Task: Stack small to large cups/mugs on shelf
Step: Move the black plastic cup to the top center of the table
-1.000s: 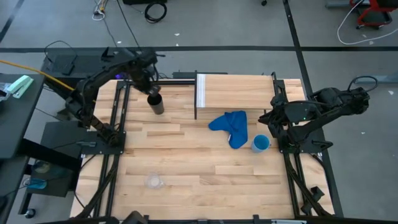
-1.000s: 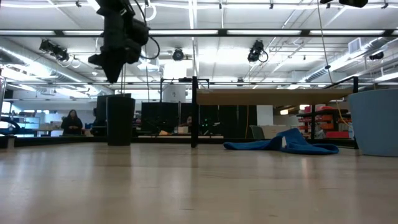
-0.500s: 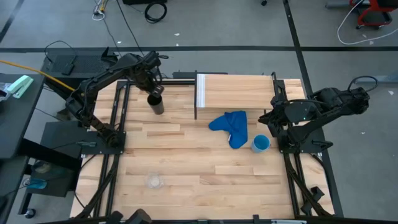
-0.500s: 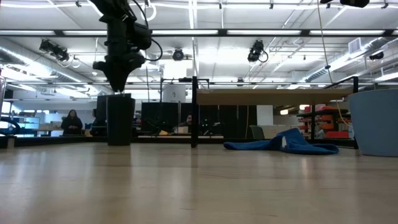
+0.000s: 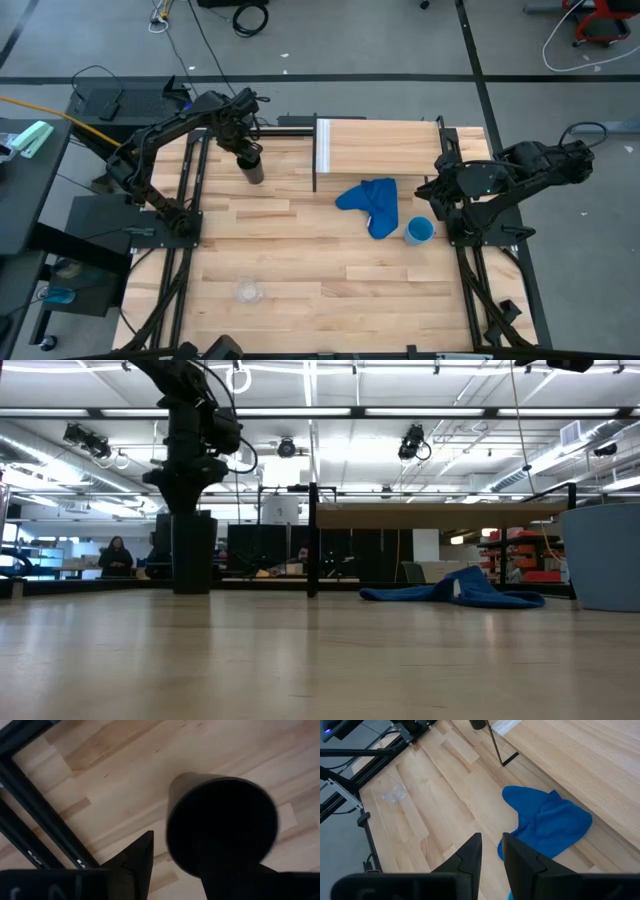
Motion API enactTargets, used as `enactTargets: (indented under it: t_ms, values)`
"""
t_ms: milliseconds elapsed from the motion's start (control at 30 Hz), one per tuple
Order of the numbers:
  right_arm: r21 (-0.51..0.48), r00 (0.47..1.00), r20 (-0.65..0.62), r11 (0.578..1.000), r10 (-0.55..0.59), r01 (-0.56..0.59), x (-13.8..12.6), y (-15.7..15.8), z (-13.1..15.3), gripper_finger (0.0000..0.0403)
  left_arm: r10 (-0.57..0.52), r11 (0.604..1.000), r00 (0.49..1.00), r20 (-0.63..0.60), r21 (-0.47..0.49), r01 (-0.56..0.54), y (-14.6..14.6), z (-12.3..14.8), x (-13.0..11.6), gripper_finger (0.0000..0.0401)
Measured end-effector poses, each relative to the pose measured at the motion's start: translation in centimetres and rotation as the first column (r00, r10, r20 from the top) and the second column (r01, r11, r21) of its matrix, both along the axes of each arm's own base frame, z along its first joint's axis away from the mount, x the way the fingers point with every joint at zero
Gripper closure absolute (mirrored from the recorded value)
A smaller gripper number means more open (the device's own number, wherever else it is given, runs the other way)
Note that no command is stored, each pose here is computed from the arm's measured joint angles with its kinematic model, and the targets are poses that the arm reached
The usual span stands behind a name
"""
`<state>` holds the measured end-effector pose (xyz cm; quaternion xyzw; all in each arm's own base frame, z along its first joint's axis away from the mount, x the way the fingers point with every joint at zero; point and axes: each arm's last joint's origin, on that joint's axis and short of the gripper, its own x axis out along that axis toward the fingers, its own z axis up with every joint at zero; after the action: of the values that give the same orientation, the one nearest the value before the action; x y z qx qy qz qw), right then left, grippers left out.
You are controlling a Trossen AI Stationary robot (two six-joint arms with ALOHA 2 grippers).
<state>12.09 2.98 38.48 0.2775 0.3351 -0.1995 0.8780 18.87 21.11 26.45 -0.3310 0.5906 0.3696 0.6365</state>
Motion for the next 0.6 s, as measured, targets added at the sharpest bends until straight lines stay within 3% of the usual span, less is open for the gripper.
enactTargets:
  t_ms: [400, 600]
  values:
    - [0.000, 1.000, 0.000, 1.000, 0.000, 0.000, 0.0, 0.0, 0.0, 0.0318, 0.011, 1.000, 1.000, -0.010, -0.016, -0.011, 0.0, -2.1, -0.4, 0.0272]
    - [0.000, 1.000, 0.000, 1.000, 0.000, 0.000, 0.0, 0.0, 0.0, 0.0318, 0.034, 0.999, 0.999, -0.007, -0.015, -0.034, 0.0, -2.1, -0.4, 0.0309]
